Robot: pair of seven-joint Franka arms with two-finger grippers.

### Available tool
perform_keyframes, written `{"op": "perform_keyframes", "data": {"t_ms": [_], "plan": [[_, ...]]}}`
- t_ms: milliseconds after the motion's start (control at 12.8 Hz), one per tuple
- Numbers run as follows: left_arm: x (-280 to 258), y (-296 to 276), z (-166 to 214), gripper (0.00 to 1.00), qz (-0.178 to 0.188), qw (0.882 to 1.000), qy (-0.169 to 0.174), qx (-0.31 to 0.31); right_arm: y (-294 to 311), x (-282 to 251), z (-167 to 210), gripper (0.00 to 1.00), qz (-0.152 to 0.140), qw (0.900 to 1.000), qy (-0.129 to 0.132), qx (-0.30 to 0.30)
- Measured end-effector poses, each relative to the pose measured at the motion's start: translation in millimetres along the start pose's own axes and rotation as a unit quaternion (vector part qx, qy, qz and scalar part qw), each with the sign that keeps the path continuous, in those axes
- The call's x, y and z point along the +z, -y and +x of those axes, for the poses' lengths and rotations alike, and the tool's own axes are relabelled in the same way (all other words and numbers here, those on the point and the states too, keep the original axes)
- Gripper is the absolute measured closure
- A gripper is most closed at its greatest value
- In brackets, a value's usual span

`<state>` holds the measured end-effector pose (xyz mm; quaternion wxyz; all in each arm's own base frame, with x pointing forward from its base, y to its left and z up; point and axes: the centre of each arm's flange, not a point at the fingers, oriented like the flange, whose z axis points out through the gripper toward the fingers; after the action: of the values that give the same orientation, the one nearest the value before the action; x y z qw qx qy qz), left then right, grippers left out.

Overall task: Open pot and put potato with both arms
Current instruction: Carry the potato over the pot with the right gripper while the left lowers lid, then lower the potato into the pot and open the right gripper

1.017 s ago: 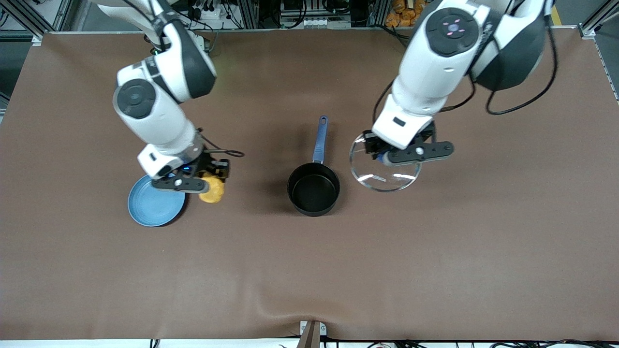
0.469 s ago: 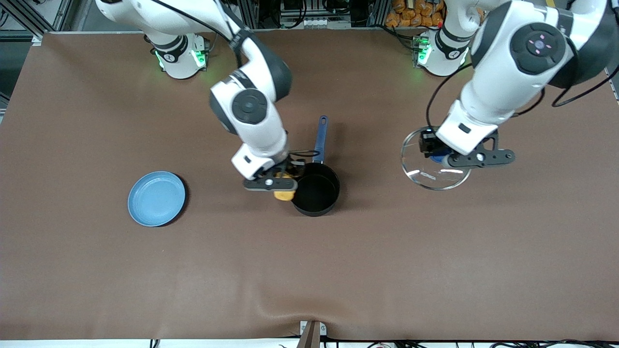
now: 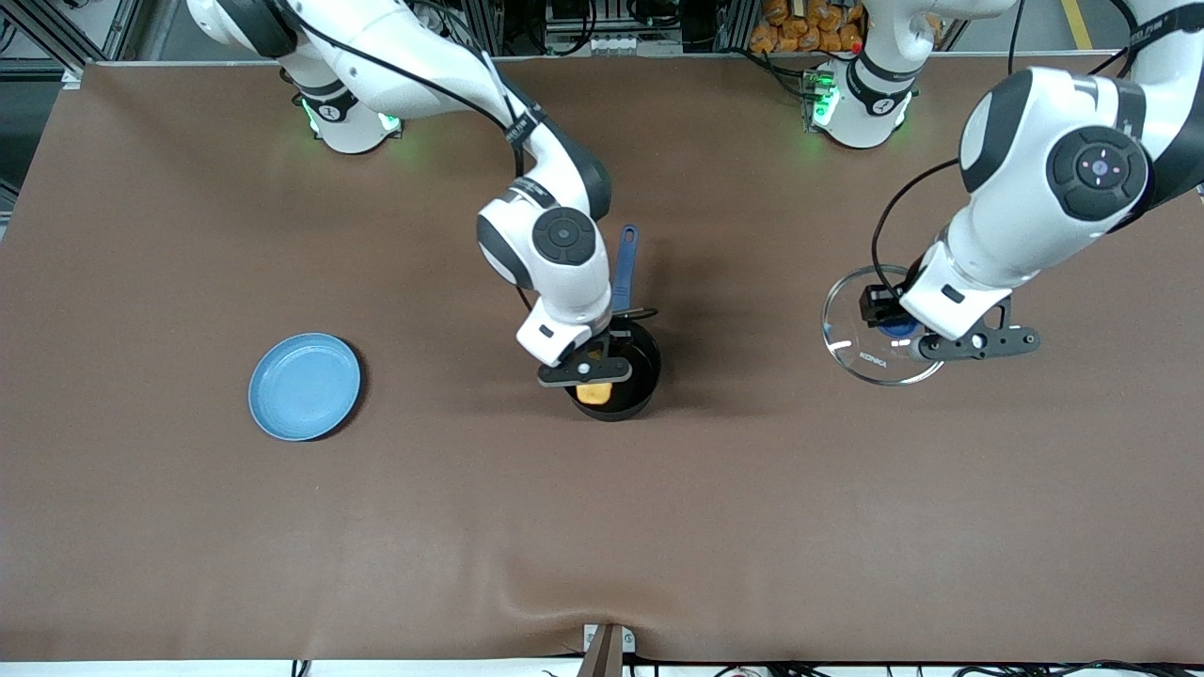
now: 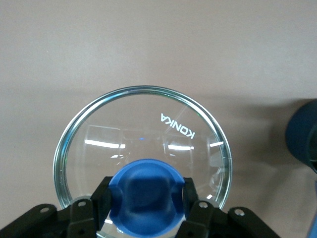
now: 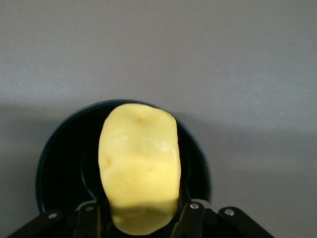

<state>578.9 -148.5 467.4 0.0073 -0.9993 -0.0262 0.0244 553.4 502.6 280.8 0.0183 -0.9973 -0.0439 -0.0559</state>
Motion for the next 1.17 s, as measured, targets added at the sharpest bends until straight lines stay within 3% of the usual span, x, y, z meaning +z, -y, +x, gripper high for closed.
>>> {"op": "perform_keyframes", "data": {"t_ms": [782,1173], "plan": [[139.1,52.2,12.4,0.39,-0.007,1.000,-0.001,-0.020,15.4,56.8,-14.7,0.48,0.004,1.000,-0.011,-0.021],[191.2,95.3,24.8,0.39,-0.010,1.000,0.009,-0.010,7.0,67.4,-12.5,0.48,-0.005,1.000,-0.008,0.019]]}}
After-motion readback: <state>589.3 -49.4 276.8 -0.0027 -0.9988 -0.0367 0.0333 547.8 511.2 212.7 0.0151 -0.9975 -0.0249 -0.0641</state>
